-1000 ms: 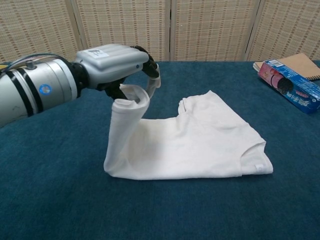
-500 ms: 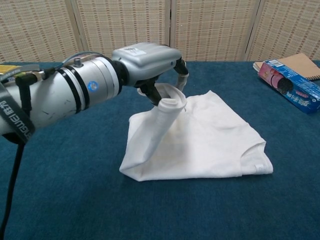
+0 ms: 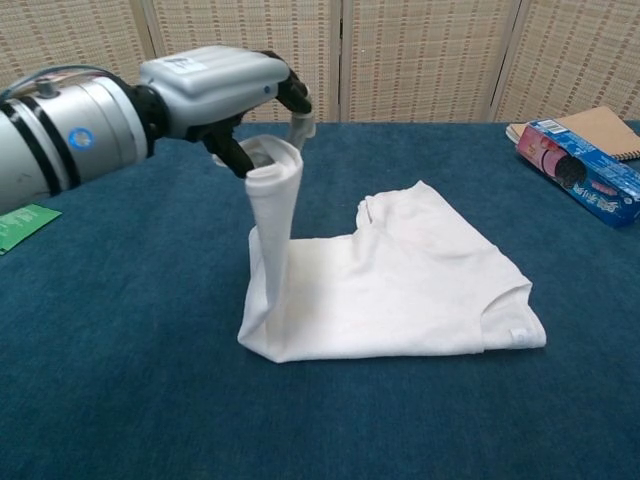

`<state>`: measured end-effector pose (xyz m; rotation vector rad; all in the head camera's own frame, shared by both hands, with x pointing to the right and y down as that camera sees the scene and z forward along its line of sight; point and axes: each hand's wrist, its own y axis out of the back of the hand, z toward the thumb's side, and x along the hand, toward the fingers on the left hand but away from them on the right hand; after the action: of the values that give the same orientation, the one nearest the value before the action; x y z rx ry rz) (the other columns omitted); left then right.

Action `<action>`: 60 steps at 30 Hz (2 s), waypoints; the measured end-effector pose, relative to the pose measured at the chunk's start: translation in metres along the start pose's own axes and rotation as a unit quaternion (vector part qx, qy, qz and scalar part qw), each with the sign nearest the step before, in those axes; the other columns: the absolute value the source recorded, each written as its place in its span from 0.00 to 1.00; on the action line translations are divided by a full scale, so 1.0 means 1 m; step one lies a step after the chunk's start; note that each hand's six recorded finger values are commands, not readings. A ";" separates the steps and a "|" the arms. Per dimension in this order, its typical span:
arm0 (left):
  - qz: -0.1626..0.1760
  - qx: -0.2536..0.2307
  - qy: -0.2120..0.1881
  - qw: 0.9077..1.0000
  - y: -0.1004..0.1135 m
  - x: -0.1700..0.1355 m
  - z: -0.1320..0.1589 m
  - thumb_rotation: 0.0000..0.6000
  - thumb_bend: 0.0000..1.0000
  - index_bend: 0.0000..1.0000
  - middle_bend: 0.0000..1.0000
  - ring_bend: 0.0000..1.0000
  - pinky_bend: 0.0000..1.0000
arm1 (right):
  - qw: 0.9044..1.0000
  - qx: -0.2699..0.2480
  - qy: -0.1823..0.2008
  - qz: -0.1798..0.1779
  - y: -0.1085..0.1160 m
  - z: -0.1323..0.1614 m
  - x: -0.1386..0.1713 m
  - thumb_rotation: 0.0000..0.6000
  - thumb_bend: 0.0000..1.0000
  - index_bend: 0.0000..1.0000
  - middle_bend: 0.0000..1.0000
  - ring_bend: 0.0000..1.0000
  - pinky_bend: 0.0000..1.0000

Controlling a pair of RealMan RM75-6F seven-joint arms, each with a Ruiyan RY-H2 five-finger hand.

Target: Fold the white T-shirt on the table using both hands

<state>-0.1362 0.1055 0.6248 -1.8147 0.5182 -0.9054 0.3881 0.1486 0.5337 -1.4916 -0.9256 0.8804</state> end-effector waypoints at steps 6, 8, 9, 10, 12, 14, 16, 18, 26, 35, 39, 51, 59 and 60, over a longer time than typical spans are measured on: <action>0.017 -0.023 0.015 0.999 0.007 -0.038 -0.038 1.00 0.47 0.76 0.33 0.18 0.00 | 1.000 -0.001 0.004 0.001 -0.001 0.004 0.000 1.00 0.09 0.11 0.18 0.04 0.00; 0.020 -0.038 0.023 0.999 0.007 -0.051 -0.052 1.00 0.47 0.76 0.33 0.19 0.00 | 1.000 -0.001 0.006 0.001 -0.001 0.006 -0.001 1.00 0.09 0.11 0.18 0.04 0.00; 0.021 -0.046 0.026 0.998 0.007 -0.056 -0.057 1.00 0.47 0.76 0.34 0.19 0.00 | 1.000 -0.001 0.007 0.000 -0.001 0.007 -0.002 1.00 0.09 0.11 0.18 0.04 0.00; 0.024 -0.057 0.032 0.998 0.008 -0.062 -0.065 1.00 0.47 0.76 0.34 0.19 0.00 | 1.000 -0.001 0.008 0.000 -0.001 0.008 -0.003 1.00 0.09 0.11 0.18 0.04 0.00; 0.029 -0.072 0.042 0.996 0.009 -0.071 -0.077 1.00 0.47 0.76 0.34 0.19 0.00 | 1.000 -0.002 0.010 0.001 -0.001 0.010 -0.004 1.00 0.09 0.12 0.18 0.04 0.00; 0.036 -0.084 0.052 0.994 0.009 -0.081 -0.091 1.00 0.47 0.76 0.34 0.19 0.00 | 1.000 -0.001 0.012 0.001 -0.001 0.011 -0.005 1.00 0.09 0.12 0.18 0.04 0.00; 0.041 -0.091 0.063 0.993 0.009 -0.091 -0.105 1.00 0.47 0.76 0.34 0.19 0.00 | 1.000 0.000 0.014 0.001 -0.001 0.013 -0.006 1.00 0.09 0.12 0.18 0.04 0.00; 0.043 -0.090 0.073 0.992 0.008 -0.101 -0.118 1.00 0.47 0.76 0.34 0.19 0.00 | 1.000 0.002 0.016 0.002 -0.001 0.015 -0.007 1.00 0.09 0.11 0.18 0.04 0.00; 0.028 -0.078 0.132 0.988 0.002 -0.138 -0.167 1.00 0.47 0.76 0.34 0.19 0.00 | 1.000 0.004 0.023 0.001 -0.002 0.021 -0.012 1.00 0.09 0.12 0.18 0.04 0.00; -0.001 -0.072 0.182 0.981 -0.005 -0.163 -0.198 1.00 0.47 0.76 0.34 0.19 0.00 | 1.000 0.000 0.031 0.003 -0.004 0.025 -0.016 1.00 0.09 0.12 0.18 0.04 0.00; -0.007 -0.063 0.175 0.983 -0.006 -0.158 -0.194 1.00 0.47 0.76 0.34 0.19 0.00 | 1.000 -0.001 0.031 0.002 -0.004 0.025 -0.015 1.00 0.09 0.12 0.18 0.04 0.00; -0.021 -0.044 0.091 0.995 -0.007 -0.094 -0.131 1.00 0.47 0.76 0.34 0.19 0.00 | 1.000 0.003 0.016 -0.006 0.002 0.015 -0.007 1.00 0.09 0.12 0.18 0.04 0.00; -0.034 -0.025 0.020 0.999 -0.007 -0.045 -0.072 1.00 0.47 0.76 0.34 0.18 0.00 | 1.000 0.003 0.009 -0.010 0.005 0.010 -0.005 1.00 0.09 0.12 0.18 0.04 0.00; -0.036 -0.023 0.014 0.999 -0.008 -0.040 -0.065 1.00 0.47 0.76 0.34 0.18 0.00 | 1.000 0.003 0.008 -0.010 0.005 0.009 -0.005 1.00 0.09 0.12 0.18 0.04 0.00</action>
<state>-0.2125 0.0977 0.6321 -1.8757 0.4976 -0.9755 0.3783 0.1476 0.5281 -1.4806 -0.9235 0.8547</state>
